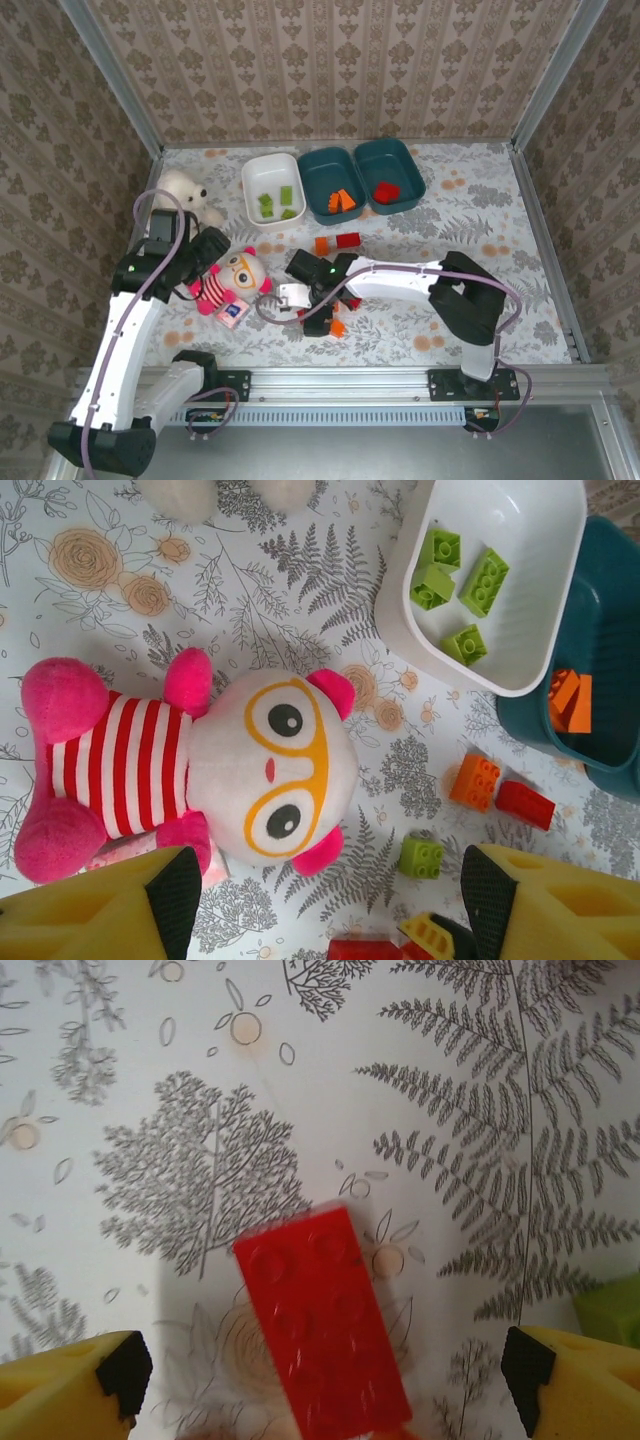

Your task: Sort the legos into containers by color

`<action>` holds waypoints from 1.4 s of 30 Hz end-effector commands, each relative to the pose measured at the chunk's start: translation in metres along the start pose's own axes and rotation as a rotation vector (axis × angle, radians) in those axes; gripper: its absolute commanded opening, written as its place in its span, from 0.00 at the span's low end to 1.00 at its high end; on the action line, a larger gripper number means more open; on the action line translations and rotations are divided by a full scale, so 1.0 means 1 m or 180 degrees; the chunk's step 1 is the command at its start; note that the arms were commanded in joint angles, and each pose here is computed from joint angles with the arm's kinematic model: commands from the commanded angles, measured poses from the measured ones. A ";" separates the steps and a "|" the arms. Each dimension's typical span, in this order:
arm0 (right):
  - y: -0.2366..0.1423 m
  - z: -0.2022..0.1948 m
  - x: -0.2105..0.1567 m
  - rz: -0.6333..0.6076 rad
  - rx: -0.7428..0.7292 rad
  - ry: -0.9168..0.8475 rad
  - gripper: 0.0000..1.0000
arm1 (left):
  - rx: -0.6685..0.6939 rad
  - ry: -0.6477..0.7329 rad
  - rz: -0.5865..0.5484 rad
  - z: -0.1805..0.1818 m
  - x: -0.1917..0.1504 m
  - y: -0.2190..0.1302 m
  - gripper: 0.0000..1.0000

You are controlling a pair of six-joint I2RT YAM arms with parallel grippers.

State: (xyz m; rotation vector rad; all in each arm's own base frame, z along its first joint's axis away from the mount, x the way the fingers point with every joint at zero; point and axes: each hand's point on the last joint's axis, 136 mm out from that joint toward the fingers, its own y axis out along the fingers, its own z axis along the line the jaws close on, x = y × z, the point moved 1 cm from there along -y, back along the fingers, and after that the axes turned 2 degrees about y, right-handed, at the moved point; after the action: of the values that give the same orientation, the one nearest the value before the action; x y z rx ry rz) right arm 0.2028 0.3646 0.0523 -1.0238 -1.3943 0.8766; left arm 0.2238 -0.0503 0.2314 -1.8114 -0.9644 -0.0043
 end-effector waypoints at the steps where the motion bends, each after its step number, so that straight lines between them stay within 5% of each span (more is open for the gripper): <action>1: 0.008 -0.005 0.008 -0.0015 0.0032 -0.0129 0.93 | 0.0069 -0.0032 0.0141 0.009 -0.013 -0.006 0.73; 8: 0.025 -0.014 0.006 0.0108 -0.0060 0.0009 0.86 | 0.0040 0.0028 0.0118 0.004 -0.009 -0.012 0.72; 15: 0.038 -0.020 -0.002 0.0312 -0.0202 0.0160 0.46 | 0.0019 0.0084 0.0103 -0.002 -0.003 -0.011 0.71; 20: 0.002 -0.040 0.019 0.0013 -0.0492 0.0337 0.36 | -0.0048 0.0162 0.0130 -0.010 -0.003 -0.005 0.70; 25: -0.084 -0.108 0.034 -0.0627 -0.0948 0.1188 0.34 | -0.0208 0.0476 0.0303 -0.033 -0.013 0.014 0.70; 31: -0.163 -0.221 -0.029 -0.1034 -0.1693 0.2538 0.33 | -0.0406 0.1014 0.0693 -0.077 -0.043 0.054 0.70; 37: -0.179 -0.318 -0.116 -0.1123 -0.2274 0.3811 0.31 | -0.0651 0.1566 0.1071 -0.130 -0.079 0.083 0.69; 42: -0.163 -0.379 -0.159 -0.1181 -0.2473 0.4327 0.32 | -0.0662 0.1792 0.1171 -0.152 -0.086 0.096 0.69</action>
State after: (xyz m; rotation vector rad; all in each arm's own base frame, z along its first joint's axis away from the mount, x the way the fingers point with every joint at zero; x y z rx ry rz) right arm 0.5377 0.1507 0.1974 -1.4164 -0.7145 -0.5962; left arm 0.2789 -0.2214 0.1746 -1.9651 -0.2639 -0.2790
